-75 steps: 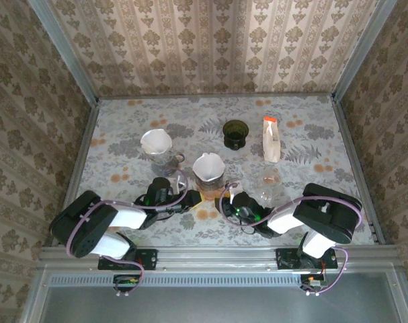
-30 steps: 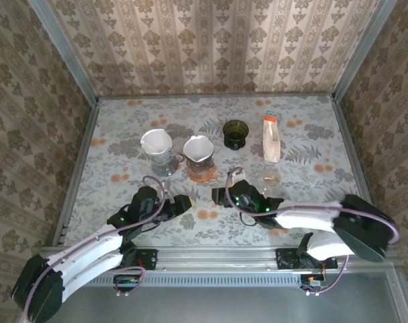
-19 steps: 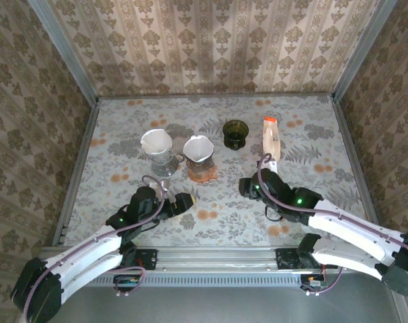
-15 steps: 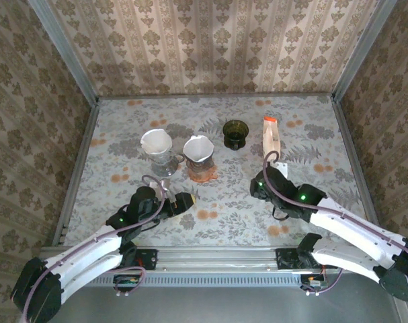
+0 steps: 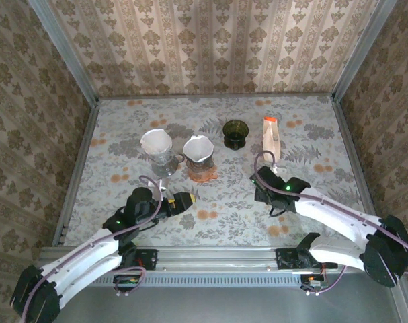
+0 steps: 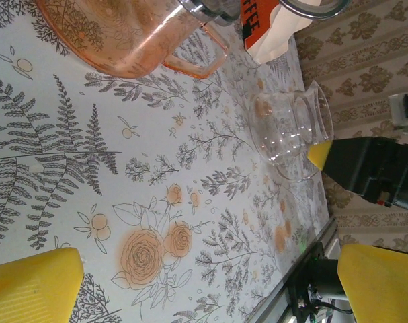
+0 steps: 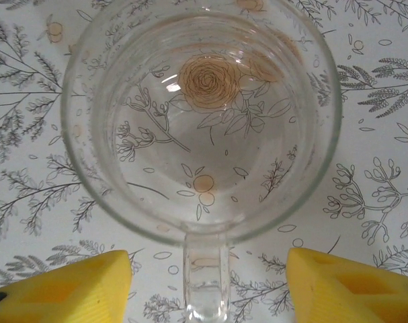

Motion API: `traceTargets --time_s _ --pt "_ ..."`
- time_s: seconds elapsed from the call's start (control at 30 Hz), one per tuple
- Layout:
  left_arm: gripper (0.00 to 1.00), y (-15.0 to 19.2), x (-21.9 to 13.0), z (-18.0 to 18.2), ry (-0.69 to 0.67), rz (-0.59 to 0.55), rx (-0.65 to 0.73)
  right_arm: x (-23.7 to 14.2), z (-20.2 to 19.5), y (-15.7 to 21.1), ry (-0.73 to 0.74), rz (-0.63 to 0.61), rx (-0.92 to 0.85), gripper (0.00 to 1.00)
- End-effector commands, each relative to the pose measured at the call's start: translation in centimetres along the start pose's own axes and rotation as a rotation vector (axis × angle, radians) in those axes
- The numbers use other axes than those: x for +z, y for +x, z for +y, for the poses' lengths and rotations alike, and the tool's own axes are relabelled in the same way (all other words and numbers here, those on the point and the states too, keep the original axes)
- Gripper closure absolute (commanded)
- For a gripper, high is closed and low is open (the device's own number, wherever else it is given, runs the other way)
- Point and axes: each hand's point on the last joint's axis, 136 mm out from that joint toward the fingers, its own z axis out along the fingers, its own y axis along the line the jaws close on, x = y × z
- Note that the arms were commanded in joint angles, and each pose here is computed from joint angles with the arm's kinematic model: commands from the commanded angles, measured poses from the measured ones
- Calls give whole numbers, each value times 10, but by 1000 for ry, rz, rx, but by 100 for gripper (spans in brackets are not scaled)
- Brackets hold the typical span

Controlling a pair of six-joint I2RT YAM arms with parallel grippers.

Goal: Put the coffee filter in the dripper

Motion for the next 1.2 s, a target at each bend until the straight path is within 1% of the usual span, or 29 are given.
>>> traceTargets --time_s 0.0,0.17,0.3,0.43,0.53,0.7,0.87,0.97,1.17 --pt "0 -3 -4 -9 23 -7 34 8 0 -1 7 -2 -4 42" --pt "0 -5 -9 -11 23 -21 42 16 -7 3 28 15 -17 58" --pt "0 -7 -12 -13 23 -31 45 16 -13 7 31 18 -35 70" --pt "0 -8 -13 -17 31 -32 49 5 -7 11 -43 18 -77 82" --pt "0 -10 -15 -20 32 -35 63 -10 10 18 -142 2 -179 84" --pt "0 -16 -18 -22 35 -54 68 -30 47 48 -284 11 -386 84" --pt "0 -19 -21 -23 42 -64 68 -53 89 78 -489 14 -566 83" --pt "0 -21 -23 -21 37 -74 65 -59 102 84 -521 -1 -630 83" --pt "0 -20 -23 -17 29 -74 51 -51 116 95 -472 4 -738 83"
